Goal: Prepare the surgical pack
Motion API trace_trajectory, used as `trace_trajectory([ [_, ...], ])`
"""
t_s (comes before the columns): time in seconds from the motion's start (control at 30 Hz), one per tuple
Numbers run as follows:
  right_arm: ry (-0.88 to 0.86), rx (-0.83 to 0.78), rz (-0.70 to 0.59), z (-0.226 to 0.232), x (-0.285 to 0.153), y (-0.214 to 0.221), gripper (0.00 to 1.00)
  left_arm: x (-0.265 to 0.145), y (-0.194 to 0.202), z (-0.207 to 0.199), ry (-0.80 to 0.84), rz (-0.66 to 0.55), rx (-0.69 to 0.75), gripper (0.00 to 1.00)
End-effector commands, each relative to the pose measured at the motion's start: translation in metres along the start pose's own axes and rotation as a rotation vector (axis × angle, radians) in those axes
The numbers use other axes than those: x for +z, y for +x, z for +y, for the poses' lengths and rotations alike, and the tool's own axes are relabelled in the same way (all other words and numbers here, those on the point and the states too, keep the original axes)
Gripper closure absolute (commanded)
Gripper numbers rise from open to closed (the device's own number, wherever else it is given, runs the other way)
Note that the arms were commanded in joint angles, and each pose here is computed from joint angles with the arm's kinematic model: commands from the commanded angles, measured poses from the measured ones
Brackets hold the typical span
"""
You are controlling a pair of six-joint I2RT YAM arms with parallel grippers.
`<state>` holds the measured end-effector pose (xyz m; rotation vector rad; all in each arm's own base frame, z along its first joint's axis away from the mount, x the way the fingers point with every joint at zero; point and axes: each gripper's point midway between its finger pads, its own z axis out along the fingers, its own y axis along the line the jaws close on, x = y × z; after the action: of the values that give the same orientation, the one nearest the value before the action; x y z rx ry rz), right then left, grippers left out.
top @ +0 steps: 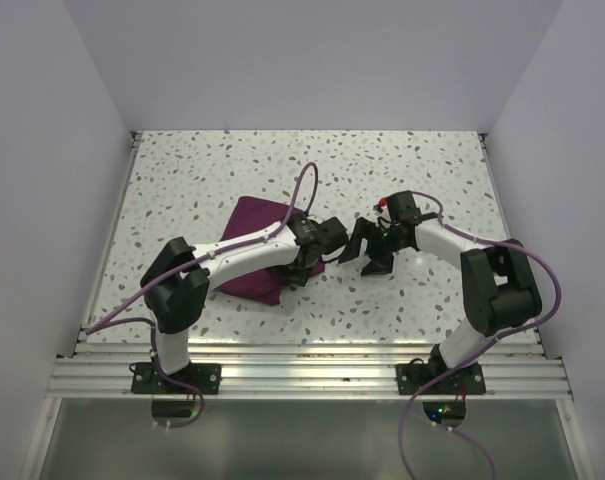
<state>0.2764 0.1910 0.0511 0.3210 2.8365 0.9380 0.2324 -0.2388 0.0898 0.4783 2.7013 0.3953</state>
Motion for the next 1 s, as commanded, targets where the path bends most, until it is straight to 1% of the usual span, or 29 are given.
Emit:
trace_trajectory([
  [0.0, -0.038, -0.025, -0.007, 0.01, 0.0, 0.0, 0.19, 0.006, 0.0, 0.002, -0.028, -0.017, -0.001, 0.44],
  [0.2, -0.037, -0.038, 0.008, 0.013, 0.006, 0.005, 0.18, 0.011, 0.007, 0.001, -0.025, 0.001, 0.006, 0.5],
  [0.33, -0.038, -0.045, 0.014, 0.016, 0.009, 0.009, 0.18, 0.014, 0.011, 0.0, -0.022, 0.012, 0.012, 0.58],
  [0.37, -0.04, -0.048, 0.015, 0.017, 0.01, 0.009, 0.18, 0.014, 0.01, -0.001, -0.018, 0.01, 0.012, 0.63],
  [0.43, -0.047, -0.057, 0.021, 0.023, 0.012, 0.012, 0.18, 0.013, 0.009, 0.0, -0.014, 0.007, 0.011, 0.7],
  [0.53, -0.057, -0.057, 0.031, 0.028, 0.014, 0.015, 0.18, 0.014, 0.01, 0.0, -0.015, 0.008, 0.019, 0.78],
  [0.67, -0.116, -0.043, 0.033, 0.043, 0.015, 0.013, 0.18, 0.014, 0.01, 0.0, -0.007, 0.01, 0.028, 0.86],
  [0.7, -0.123, -0.041, 0.038, 0.045, 0.016, 0.012, 0.18, 0.013, 0.01, 0.001, -0.004, 0.009, 0.028, 0.9],
  [0.73, -0.132, -0.042, 0.041, 0.049, 0.016, 0.012, 0.19, 0.013, 0.01, 0.001, -0.004, 0.008, 0.028, 1.0],
  [0.83, -0.171, -0.044, 0.041, 0.066, 0.015, 0.006, 0.25, 0.009, 0.007, 0.004, 0.0, 0.001, 0.019, 1.0],
  [0.87, -0.193, -0.05, 0.036, 0.075, 0.014, 0.002, 0.32, 0.006, 0.005, 0.005, 0.003, -0.004, 0.01, 1.0],
  [0.93, -0.23, -0.034, 0.047, 0.088, 0.016, 0.001, 0.39, 0.002, 0.002, 0.008, 0.004, -0.017, -0.002, 1.0],
  [0.97, -0.249, -0.041, 0.055, 0.097, 0.017, 0.001, 0.5, -0.005, -0.003, 0.01, 0.015, -0.039, -0.014, 1.0],
])
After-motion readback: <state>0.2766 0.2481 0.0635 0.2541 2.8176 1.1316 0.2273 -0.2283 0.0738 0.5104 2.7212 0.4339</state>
